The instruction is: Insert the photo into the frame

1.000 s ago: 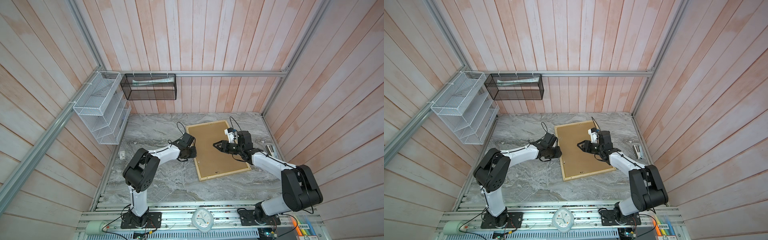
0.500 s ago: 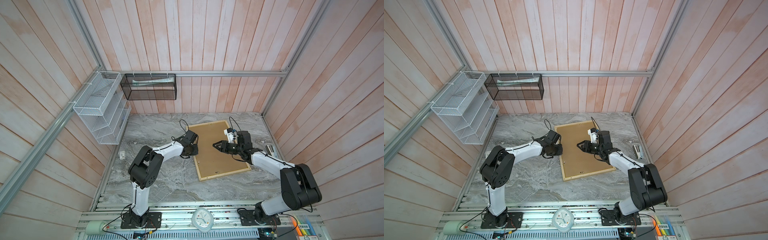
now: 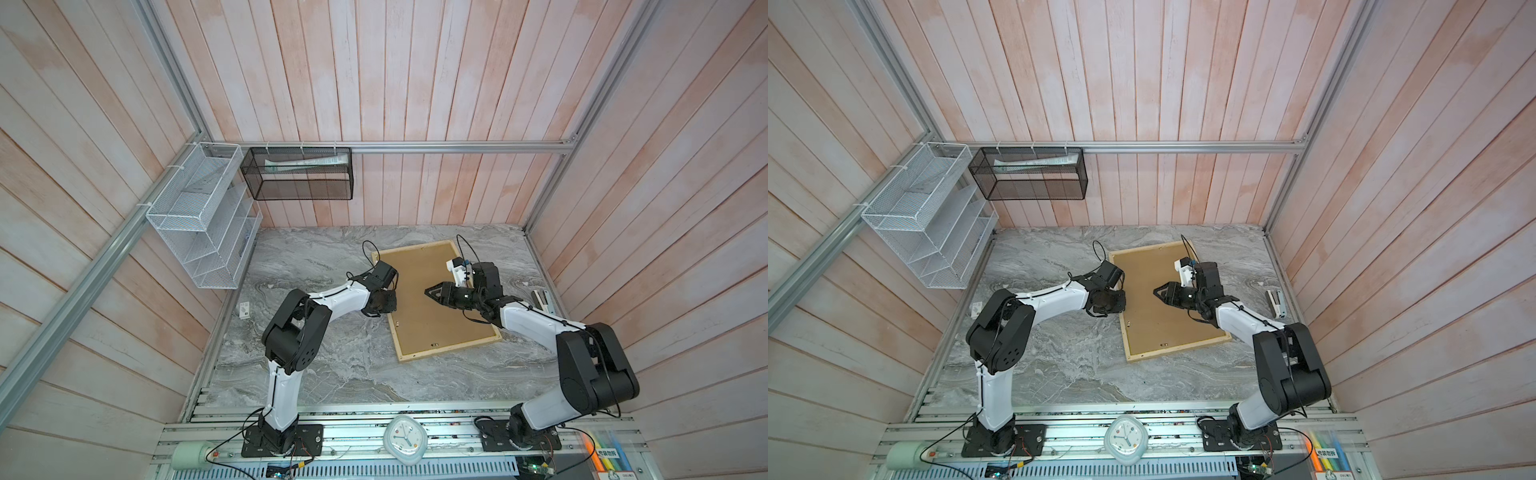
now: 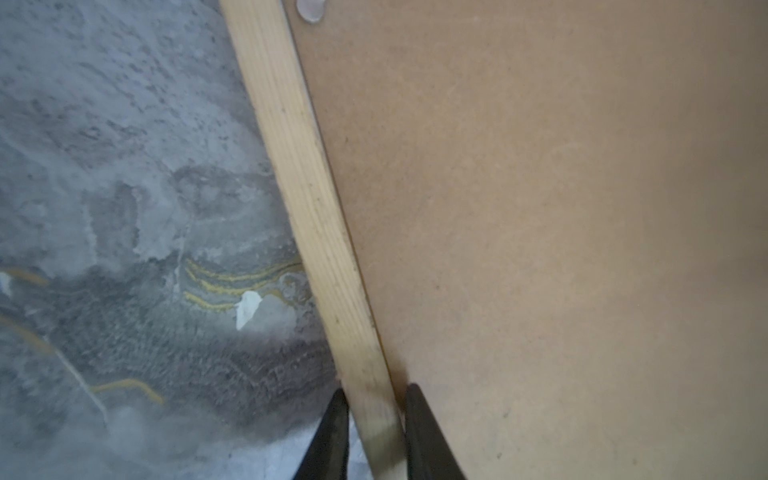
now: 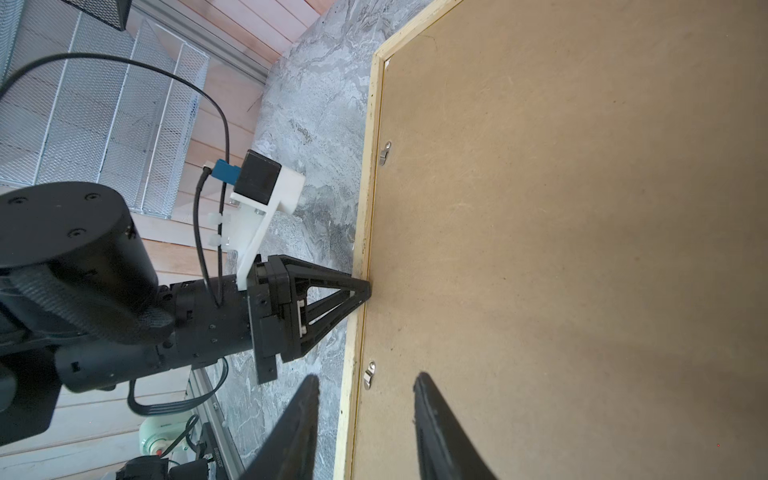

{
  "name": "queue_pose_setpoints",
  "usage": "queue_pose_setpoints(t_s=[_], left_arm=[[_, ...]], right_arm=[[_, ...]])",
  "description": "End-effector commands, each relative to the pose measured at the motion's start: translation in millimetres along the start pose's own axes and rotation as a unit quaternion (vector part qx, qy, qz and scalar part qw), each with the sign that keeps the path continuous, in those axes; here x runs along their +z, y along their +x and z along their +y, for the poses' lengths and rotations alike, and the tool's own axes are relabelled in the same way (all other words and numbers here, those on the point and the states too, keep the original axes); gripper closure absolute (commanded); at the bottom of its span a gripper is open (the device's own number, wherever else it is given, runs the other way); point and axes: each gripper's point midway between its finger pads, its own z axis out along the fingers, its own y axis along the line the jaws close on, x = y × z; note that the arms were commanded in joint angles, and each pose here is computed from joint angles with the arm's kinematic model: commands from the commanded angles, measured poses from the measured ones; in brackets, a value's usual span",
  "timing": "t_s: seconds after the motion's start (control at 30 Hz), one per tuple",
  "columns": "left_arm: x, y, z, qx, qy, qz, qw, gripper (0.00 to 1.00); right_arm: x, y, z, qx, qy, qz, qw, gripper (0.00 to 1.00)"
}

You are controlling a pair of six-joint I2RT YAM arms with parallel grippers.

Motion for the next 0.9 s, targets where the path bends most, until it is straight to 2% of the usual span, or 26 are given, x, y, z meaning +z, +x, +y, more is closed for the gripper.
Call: queue_pose_setpoints(t_s=[0.0, 0.2, 0.43, 0.63, 0.87], left_arm=[[12, 10, 10, 0.021, -0.004, 0.029, 0.999, 0.79], [13, 6, 29, 0.019, 0.022, 0.032, 0.999, 0.83], [7, 1, 36, 0.021, 0.032, 0.035, 0.999, 0.83], [7, 11, 41, -0.017, 0.028, 0.041, 0.999, 0.84], [-1, 22, 43, -0.066, 0.034, 0.029, 0.997, 0.86]], right_arm=[[7, 1, 1, 0.011, -0.011, 0.013, 1.0, 0.64], [28, 15, -3, 0.037, -0.013, 0.034, 0.999, 0.65], [72, 8, 4, 0.066, 0.002, 0.042, 0.997, 0.65], [115, -15, 10, 0.077, 0.015, 0.024, 0.997, 0.63], [153, -31, 4, 0.083, 0.038, 0.043, 0.995, 0.62]])
